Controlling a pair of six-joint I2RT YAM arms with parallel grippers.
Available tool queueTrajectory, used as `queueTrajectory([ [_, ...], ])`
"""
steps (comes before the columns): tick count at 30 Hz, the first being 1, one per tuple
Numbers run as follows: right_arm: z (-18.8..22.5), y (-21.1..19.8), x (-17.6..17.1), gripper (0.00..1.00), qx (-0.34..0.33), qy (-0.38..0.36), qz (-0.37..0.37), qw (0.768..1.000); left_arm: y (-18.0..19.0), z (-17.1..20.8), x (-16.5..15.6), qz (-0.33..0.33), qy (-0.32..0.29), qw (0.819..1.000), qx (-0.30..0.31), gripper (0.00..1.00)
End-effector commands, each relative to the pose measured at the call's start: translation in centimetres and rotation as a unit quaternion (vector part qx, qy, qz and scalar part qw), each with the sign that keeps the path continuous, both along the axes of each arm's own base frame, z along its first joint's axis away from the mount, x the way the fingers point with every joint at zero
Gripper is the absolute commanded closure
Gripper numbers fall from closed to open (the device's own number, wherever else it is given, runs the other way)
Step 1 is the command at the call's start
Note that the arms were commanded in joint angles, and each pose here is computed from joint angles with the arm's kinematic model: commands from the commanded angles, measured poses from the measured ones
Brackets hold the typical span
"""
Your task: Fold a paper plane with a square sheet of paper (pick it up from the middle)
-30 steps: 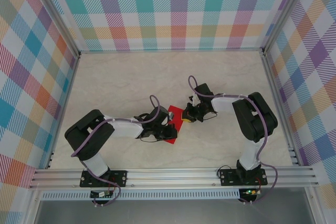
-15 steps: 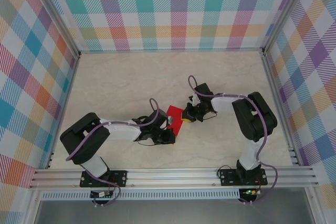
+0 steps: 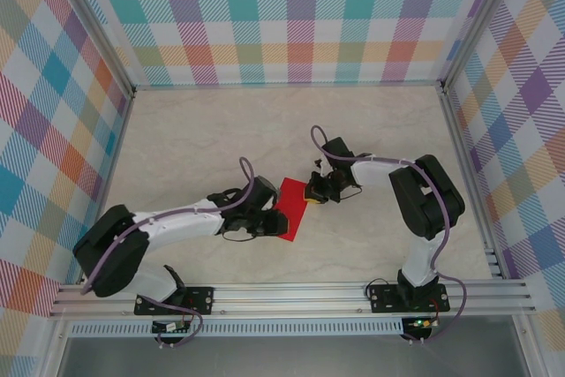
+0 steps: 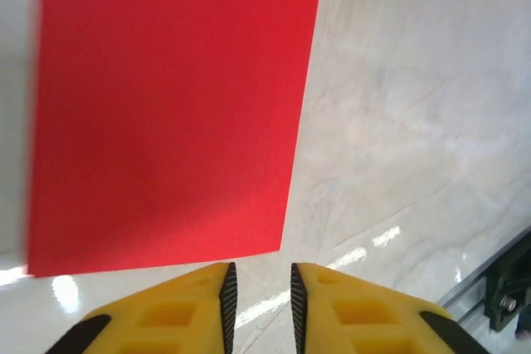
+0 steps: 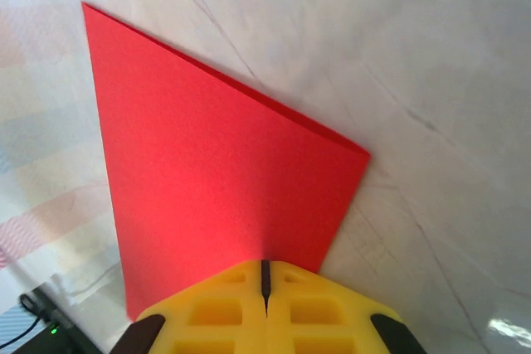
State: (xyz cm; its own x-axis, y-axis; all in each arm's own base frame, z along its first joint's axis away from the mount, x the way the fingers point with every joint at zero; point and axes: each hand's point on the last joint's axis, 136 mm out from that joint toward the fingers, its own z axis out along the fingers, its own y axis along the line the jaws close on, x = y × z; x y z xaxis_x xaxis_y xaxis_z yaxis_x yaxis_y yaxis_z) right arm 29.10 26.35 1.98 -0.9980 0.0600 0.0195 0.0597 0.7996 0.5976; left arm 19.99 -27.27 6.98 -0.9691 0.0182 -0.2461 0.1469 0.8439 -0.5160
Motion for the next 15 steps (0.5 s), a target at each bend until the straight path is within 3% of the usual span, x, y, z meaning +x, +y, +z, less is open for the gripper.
queueTrajectory([
  [1, 1.5, 0.0, 1.0, 0.98, -0.046, -0.037, 0.01, 0.998, 5.4, 1.4, 2.5, 0.08, -0.032, 0.994, 0.065, 0.69],
  [6, 2.6, -0.1, 0.7, 0.89, -0.089, -0.053, -0.004, 0.995, 10.8, 1.0, 3.4, 0.167, -0.013, 0.982, 0.085, 0.56],
  [8, 2.4, -0.4, 0.3, 0.81, -0.112, -0.052, -0.013, 0.992, 11.6, 0.5, 3.3, 0.187, 0.0, 0.98, 0.07, 0.51],
  [11, 1.6, -0.5, 0.0, 0.79, -0.132, -0.044, -0.019, 0.99, 11.3, 0.3, 3.3, 0.201, 0.014, 0.979, 0.033, 0.43],
  [15, 0.7, -0.1, 0.0, 0.78, -0.143, -0.033, -0.013, 0.989, 9.5, -0.1, 3.0, 0.194, 0.039, 0.98, -0.023, 0.39],
])
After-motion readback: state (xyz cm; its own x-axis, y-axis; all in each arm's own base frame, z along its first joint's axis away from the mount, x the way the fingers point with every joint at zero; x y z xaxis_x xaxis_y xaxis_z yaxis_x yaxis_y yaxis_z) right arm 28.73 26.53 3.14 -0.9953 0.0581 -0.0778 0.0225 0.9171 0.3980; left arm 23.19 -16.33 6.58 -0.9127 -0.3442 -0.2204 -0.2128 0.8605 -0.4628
